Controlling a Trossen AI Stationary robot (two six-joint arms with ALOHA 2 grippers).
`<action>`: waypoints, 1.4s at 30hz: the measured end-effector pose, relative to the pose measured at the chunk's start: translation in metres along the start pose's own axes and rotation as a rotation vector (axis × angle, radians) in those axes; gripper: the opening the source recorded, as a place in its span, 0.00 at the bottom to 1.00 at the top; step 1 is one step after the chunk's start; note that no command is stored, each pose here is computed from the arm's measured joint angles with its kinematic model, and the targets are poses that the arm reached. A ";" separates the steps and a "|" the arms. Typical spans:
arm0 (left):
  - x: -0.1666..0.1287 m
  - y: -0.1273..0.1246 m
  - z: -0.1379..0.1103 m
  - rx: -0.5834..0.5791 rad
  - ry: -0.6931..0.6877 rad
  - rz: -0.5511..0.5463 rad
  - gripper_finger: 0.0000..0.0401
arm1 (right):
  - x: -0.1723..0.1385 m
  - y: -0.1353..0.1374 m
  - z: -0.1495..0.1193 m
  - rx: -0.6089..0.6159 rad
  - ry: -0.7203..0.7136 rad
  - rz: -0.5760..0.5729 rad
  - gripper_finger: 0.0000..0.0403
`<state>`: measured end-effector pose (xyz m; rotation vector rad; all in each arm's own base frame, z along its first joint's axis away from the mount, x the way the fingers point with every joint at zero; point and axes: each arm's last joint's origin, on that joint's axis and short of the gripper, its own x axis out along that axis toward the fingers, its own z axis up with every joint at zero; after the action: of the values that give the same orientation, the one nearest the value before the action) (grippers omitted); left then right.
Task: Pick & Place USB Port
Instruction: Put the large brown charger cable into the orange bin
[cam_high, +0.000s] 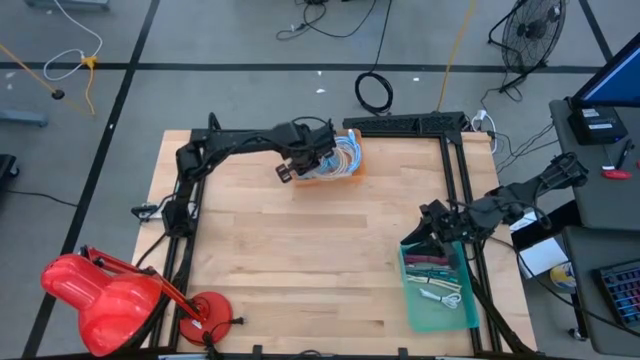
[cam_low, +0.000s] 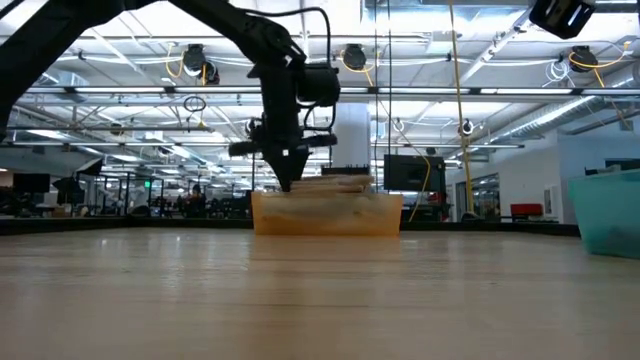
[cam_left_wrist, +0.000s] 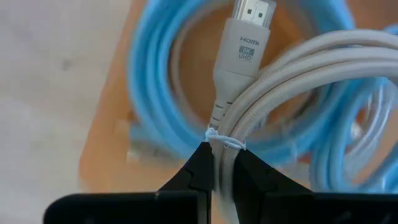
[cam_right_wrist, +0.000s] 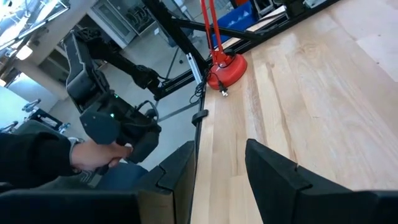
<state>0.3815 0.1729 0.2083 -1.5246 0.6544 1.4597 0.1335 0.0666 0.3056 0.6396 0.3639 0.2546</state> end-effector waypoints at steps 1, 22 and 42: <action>0.001 0.001 0.003 0.005 -0.005 0.006 0.08 | 0.001 0.000 0.000 0.000 -0.002 -0.007 0.33; -0.001 0.012 0.019 0.033 -0.016 0.129 0.08 | 0.004 -0.001 -0.001 -0.002 0.010 -0.018 0.33; -0.002 0.017 0.023 0.109 -0.014 0.177 0.27 | 0.004 -0.001 -0.001 0.009 0.010 -0.017 0.33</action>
<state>0.3555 0.1851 0.2082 -1.4003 0.8642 1.5385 0.1371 0.0683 0.3031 0.6436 0.3805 0.2405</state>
